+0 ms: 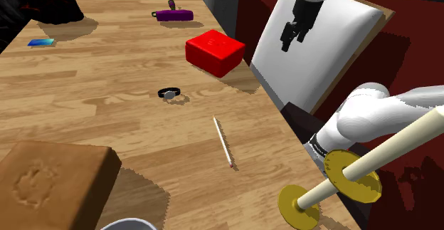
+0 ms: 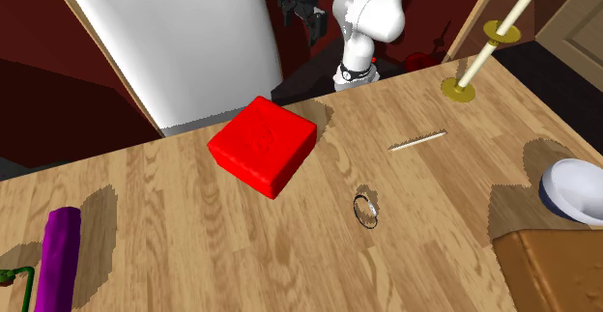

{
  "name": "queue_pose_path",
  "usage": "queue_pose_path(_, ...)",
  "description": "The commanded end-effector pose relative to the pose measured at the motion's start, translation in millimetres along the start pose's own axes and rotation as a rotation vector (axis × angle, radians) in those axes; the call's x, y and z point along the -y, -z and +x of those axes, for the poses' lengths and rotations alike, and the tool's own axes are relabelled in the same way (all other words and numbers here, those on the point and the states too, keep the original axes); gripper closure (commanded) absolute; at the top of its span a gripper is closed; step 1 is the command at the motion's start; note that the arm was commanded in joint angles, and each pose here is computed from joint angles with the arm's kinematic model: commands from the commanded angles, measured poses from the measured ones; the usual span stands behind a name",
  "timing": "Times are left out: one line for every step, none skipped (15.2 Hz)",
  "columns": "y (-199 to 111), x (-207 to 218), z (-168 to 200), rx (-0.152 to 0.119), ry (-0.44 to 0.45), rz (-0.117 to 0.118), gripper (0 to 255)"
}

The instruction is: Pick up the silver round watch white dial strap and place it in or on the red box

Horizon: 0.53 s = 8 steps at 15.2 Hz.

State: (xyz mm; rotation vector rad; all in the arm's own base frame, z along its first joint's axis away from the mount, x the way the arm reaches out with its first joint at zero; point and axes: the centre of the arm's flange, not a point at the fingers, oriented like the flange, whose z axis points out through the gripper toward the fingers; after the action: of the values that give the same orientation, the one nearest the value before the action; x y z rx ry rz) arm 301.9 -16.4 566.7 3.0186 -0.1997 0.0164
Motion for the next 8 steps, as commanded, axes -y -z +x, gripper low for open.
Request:
queue_pose_path(0.0, 0.0, 0.0, 0.000, 0.000, 0.000, 0)
queue_pose_path(-3.1, 10.5, 5.0, 0.004, -0.004, 0.010, 0)
queue_pose_path(-6.1, 20.9, 10.0, 0.007, -0.008, 0.020, 0)
queue_pose_path(-9.0, 31.4, 15.1, 0.011, -0.012, 0.030, 0)
queue_pose_path(-11.8, 41.9, 20.2, 0.014, -0.016, 0.040, 0)
queue_pose_path(-14.5, 52.4, 25.3, 0.018, -0.020, 0.051, 0)
queue_pose_path(-17.2, 62.9, 30.5, 0.021, -0.024, 0.061, 0)
queue_pose_path(-19.7, 73.5, 35.7, 0.025, -0.028, 0.071, 0)
